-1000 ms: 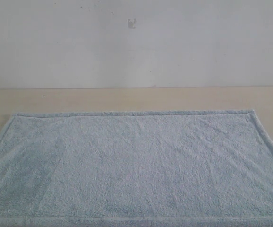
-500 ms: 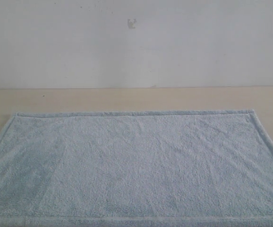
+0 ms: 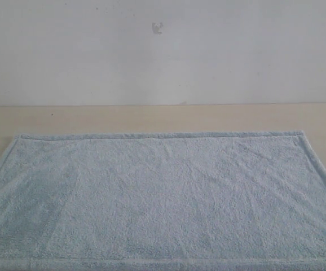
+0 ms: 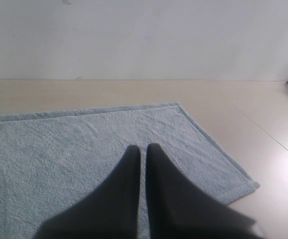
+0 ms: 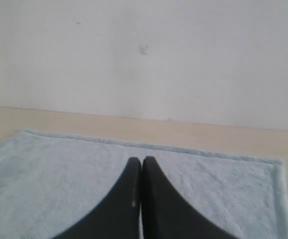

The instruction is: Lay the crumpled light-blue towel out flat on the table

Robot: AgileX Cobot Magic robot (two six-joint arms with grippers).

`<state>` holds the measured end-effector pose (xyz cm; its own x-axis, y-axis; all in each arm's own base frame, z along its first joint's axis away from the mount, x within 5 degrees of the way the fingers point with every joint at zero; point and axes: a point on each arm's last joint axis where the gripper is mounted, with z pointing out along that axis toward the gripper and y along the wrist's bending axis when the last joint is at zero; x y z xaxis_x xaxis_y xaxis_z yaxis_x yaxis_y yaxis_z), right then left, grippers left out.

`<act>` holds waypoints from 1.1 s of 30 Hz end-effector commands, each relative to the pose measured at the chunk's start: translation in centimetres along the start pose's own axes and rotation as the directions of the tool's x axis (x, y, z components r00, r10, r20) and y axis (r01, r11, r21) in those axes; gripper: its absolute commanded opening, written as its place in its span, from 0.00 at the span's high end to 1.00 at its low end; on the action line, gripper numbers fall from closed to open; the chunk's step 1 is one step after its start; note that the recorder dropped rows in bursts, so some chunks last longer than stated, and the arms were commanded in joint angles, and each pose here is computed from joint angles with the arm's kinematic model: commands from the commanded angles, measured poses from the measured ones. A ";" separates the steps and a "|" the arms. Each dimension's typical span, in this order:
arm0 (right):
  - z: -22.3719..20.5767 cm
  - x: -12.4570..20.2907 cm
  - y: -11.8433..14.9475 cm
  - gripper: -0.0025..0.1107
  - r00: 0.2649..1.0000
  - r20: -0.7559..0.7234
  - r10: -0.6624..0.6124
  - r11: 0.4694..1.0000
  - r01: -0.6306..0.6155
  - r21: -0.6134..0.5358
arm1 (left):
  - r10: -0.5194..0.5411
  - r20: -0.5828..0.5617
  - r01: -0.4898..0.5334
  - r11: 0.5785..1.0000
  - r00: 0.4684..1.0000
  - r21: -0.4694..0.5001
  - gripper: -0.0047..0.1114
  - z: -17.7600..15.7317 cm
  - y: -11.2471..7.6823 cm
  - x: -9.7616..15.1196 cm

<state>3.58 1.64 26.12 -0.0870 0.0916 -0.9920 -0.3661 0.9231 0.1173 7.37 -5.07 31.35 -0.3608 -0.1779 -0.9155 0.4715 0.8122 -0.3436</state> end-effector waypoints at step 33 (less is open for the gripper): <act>1.7 7.6 -1.8 0.98 0.982 -0.179 0.055 0.982 -0.021 0.188 | 0.001 0.007 -0.001 1.000 1.000 0.009 0.93 -0.1 -0.1 0.0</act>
<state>5.19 1.35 18.27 -0.2844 0.0758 -0.9557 -0.1890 0.9729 0.1334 7.38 -5.08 31.38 -0.3603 -0.1819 -0.9149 0.4711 0.8111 -0.3468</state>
